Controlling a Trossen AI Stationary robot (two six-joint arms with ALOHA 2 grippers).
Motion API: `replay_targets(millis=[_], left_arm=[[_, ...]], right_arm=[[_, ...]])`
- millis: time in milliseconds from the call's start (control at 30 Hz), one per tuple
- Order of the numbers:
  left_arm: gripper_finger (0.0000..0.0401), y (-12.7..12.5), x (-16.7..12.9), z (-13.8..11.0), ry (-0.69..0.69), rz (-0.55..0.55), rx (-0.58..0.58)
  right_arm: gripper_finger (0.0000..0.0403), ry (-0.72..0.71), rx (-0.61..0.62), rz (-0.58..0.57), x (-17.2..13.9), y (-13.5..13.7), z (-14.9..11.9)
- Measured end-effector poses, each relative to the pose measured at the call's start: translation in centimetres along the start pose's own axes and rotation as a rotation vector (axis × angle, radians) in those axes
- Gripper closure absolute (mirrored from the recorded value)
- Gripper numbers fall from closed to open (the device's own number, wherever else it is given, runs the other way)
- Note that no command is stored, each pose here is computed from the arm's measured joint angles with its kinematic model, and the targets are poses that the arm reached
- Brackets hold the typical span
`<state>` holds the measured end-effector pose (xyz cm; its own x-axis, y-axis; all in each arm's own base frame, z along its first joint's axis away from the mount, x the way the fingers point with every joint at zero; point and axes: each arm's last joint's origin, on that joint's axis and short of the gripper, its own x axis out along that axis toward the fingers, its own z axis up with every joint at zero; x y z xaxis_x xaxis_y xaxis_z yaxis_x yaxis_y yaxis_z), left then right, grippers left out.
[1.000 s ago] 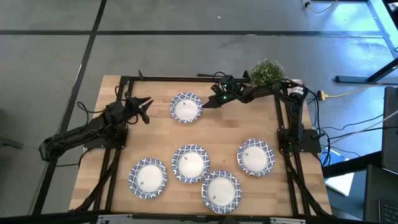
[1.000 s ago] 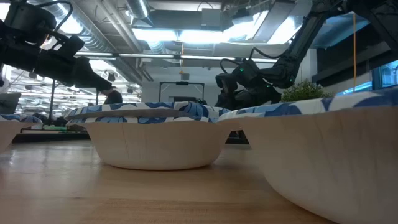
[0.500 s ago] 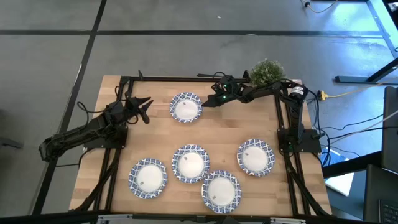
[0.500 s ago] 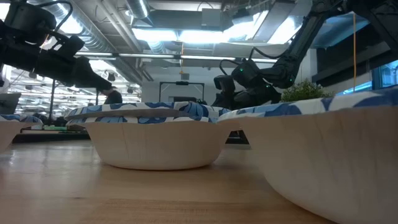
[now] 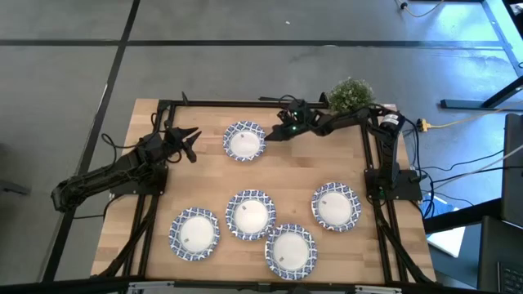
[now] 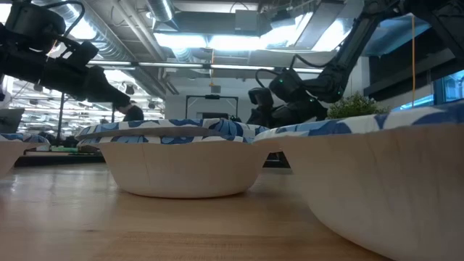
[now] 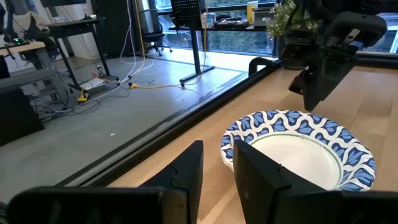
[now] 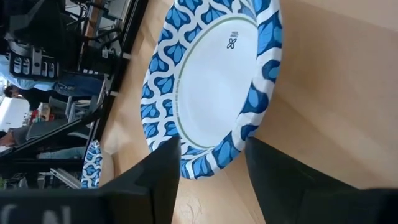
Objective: Nest bowls inside each other
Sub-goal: Stack the bowl on top of the other blue bowls
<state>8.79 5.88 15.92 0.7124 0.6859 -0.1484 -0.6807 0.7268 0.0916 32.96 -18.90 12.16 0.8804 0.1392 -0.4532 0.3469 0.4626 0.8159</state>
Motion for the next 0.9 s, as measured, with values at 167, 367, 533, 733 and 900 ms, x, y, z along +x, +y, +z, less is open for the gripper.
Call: replay_targets(millis=[167, 367, 533, 733, 900], left_arm=[[0.0319, 0.0, 0.0, 0.01, -0.001, 0.0, 0.0], [0.0319, 0.0, 0.0, 0.01, 0.0, 0.0, 0.0], [0.0319, 0.0, 0.0, 0.0, 0.0, 0.0, 0.0], [0.0319, 0.0, 0.0, 0.0, 0.0, 0.0, 0.0], [0.0319, 0.0, 0.0, 0.0, 0.0, 0.0, 0.0]], right_arm=[[0.0221, -0.029, -0.016, -0.039, 0.42, 0.31, -0.33], [0.0221, -0.047, -0.085, -0.063, 0.53, 0.36, -0.39], [0.0221, -0.046, -0.085, -0.062, 0.55, 0.39, -0.42], [0.0221, -0.04, -0.079, -0.066, 0.58, 0.37, -0.5], [0.0221, -0.036, -0.053, -0.079, 0.58, 0.26, -0.59]])
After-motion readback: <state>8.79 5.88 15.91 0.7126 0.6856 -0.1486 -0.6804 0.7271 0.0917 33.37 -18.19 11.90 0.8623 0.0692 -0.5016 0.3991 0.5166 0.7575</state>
